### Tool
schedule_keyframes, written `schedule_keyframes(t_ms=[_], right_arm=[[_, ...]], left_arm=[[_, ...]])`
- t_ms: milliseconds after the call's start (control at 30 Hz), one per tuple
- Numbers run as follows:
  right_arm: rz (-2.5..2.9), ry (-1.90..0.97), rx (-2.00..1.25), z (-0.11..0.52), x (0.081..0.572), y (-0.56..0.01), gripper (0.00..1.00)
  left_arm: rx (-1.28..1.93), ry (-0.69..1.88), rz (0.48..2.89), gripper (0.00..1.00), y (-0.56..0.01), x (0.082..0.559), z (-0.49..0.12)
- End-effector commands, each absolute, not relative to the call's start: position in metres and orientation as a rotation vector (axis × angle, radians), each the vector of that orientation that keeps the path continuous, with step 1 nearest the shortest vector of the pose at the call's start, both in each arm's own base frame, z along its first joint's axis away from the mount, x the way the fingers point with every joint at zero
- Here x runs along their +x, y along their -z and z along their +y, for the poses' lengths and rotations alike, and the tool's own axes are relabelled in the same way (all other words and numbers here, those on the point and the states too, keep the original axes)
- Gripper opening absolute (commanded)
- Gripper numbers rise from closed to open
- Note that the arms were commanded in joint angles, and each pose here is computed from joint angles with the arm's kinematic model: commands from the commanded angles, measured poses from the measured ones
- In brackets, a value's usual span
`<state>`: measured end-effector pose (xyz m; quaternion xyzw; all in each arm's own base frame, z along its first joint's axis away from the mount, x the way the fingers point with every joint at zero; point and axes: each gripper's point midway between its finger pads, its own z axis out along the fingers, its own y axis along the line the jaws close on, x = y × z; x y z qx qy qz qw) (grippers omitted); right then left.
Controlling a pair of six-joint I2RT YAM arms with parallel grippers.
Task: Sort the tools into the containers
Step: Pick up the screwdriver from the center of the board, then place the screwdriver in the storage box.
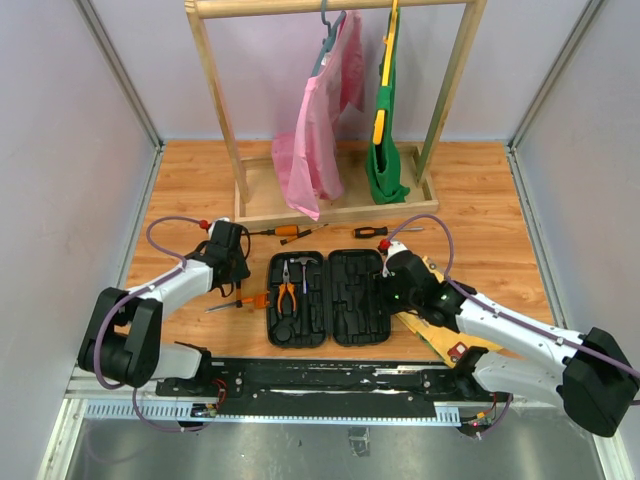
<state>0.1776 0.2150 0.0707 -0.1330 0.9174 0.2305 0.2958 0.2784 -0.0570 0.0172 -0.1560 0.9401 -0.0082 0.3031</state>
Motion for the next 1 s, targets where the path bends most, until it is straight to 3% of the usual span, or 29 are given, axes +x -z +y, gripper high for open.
schedule_keyframes(t_ms=[0, 333, 967], right_arm=[[2.428, -0.618, -0.324, 0.212, 0.181, -0.073, 0.6], [2.428, -0.623, -0.312, 0.212, 0.181, -0.073, 0.6], [2.395, -0.569, -0.224, 0.199, 0.186, -0.081, 0.6]], left_arm=[[-0.431, -0.019, 2.571, 0.33, -0.002, 0.259, -0.056], [-0.431, -0.008, 2.563, 0.06, -0.006, 0.26, -0.057], [-0.393, 0.259, 2.366, 0.0, -0.08, 0.271, -0.094]])
